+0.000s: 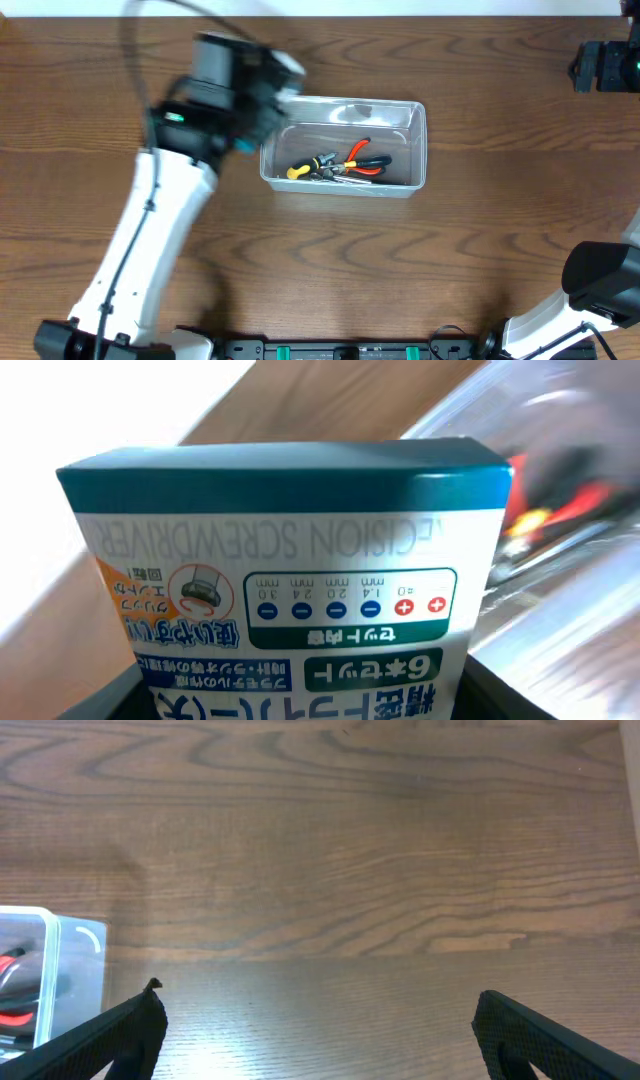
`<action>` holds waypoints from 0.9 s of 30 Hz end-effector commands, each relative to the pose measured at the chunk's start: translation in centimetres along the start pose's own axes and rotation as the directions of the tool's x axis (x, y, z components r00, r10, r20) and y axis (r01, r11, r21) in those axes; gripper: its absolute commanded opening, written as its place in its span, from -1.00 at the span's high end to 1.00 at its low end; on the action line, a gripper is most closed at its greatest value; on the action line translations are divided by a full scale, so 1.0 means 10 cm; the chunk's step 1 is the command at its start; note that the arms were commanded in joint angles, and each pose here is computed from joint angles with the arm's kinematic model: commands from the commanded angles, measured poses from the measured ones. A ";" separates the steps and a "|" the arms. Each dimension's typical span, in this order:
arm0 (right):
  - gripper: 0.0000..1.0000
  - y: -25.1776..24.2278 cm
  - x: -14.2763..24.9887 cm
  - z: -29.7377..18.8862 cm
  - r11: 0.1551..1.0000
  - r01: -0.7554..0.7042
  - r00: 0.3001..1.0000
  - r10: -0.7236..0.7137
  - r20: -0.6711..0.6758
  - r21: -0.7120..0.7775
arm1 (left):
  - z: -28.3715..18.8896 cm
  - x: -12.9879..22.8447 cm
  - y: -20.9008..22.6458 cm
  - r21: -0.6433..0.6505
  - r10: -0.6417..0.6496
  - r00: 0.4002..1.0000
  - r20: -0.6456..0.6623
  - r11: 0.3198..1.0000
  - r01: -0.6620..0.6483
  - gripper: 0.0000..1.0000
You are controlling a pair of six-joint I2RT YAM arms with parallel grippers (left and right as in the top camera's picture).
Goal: Pack container
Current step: 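Carry the box over the container and lower it inside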
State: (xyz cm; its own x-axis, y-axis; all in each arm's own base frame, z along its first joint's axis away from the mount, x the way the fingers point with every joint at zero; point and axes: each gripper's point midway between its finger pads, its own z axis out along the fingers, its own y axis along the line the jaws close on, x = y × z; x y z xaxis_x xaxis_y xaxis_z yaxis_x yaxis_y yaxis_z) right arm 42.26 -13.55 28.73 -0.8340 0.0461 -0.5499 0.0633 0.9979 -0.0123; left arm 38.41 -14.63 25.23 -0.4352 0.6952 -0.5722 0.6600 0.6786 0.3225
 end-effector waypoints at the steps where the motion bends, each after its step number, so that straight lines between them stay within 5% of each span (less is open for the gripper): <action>1: -0.98 0.04 0.01 -0.02 1.000 0.017 1.000 -0.017 0.000 -0.011 | 0.14 -0.31 -0.40 0.050 0.234 0.970 0.062 0.970 -0.238 0.88; 6: -0.98 0.05 0.04 -0.02 1.000 0.014 1.000 -0.015 -0.012 -0.015 | 0.70 -0.36 -0.88 0.143 0.336 0.941 0.043 0.930 -0.339 0.88; 13: -0.99 0.06 0.05 -0.02 1.000 0.014 1.000 -0.014 -0.016 -0.016 | 1.53 0.18 -1.12 0.274 0.353 0.927 -0.130 0.911 -0.308 0.88; 22: -0.98 0.06 0.05 -0.02 1.000 0.013 1.000 -0.014 -0.019 -0.016 | 1.73 0.38 -1.15 0.306 0.352 0.918 -0.182 0.908 -0.287 0.88; 25: -0.99 0.06 0.05 -0.02 1.000 0.013 1.000 -0.014 -0.019 -0.016 | 1.73 0.38 -1.15 0.306 0.352 0.918 -0.182 0.908 -0.287 -0.05; 27: -0.98 0.06 0.05 -0.02 1.000 0.014 1.000 -0.014 -0.019 -0.016 | 1.73 0.38 -1.15 0.306 0.352 0.918 -0.182 0.908 -0.287 -0.33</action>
State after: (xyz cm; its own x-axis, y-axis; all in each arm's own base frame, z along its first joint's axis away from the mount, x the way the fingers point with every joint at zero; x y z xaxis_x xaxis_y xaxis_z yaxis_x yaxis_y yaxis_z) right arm 41.77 -13.35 28.41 -0.8466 0.0511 -0.5298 0.0629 0.9980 -0.0044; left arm 39.25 -23.93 5.60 -0.2847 0.9218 -0.2632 0.9159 0.3426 0.2091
